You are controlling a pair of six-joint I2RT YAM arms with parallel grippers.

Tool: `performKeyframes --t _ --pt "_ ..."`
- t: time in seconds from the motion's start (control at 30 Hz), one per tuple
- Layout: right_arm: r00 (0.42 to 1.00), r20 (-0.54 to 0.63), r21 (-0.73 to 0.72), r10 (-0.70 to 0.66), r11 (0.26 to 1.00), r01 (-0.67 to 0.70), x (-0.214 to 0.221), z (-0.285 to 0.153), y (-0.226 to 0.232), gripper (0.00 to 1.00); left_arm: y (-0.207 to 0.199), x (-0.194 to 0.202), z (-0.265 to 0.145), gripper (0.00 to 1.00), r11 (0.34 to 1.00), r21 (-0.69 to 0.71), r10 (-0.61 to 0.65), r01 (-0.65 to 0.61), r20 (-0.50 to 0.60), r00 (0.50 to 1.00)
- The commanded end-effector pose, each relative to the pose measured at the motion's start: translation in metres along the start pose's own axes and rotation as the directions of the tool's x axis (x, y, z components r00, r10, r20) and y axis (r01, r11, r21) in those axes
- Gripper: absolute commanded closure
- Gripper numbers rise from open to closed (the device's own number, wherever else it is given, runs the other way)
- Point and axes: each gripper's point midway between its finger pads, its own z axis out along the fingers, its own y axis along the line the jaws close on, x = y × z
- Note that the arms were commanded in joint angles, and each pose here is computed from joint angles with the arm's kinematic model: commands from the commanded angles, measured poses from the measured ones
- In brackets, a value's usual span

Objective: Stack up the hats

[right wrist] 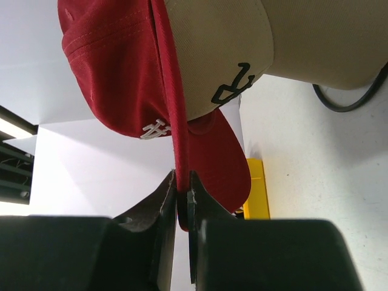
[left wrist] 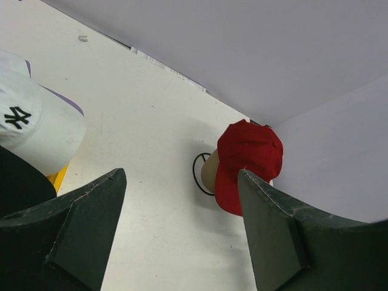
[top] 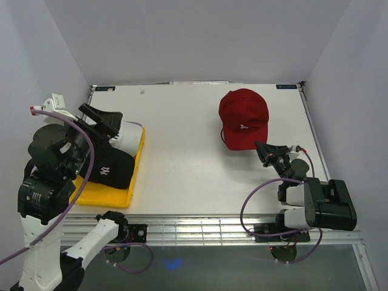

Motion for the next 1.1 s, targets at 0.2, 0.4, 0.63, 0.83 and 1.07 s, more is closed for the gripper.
performKeyframes --t 0.2,0.4,0.63,0.83,1.07 --pt "0.998 0.044 0.266 0.045 0.962 -0.055 -0.002 -0.029 -0.08 0.88 0.004 0.0 -0.002 0.16 1.0 -0.012 0.009 -0.008 0.007 1.0" --pt "0.997 0.043 0.323 0.057 0.944 -0.068 -0.004 -0.031 -0.093 0.82 0.005 0.0 -0.003 0.16 1.0 -0.014 0.008 -0.008 0.01 1.0" --pt "0.999 0.037 0.356 0.039 0.933 -0.05 -0.01 -0.024 -0.096 0.69 0.006 0.0 -0.003 0.16 1.0 -0.019 0.01 -0.01 0.011 1.0" --pt "0.999 0.039 0.369 0.037 0.928 -0.048 -0.013 -0.023 -0.097 0.6 0.008 0.001 -0.004 0.16 1.0 -0.022 0.011 -0.01 0.012 1.0" --pt "0.999 0.043 0.369 0.015 0.929 -0.03 -0.019 -0.018 -0.093 0.52 0.009 0.001 -0.003 0.16 1.0 -0.027 0.014 -0.014 0.011 1.0"
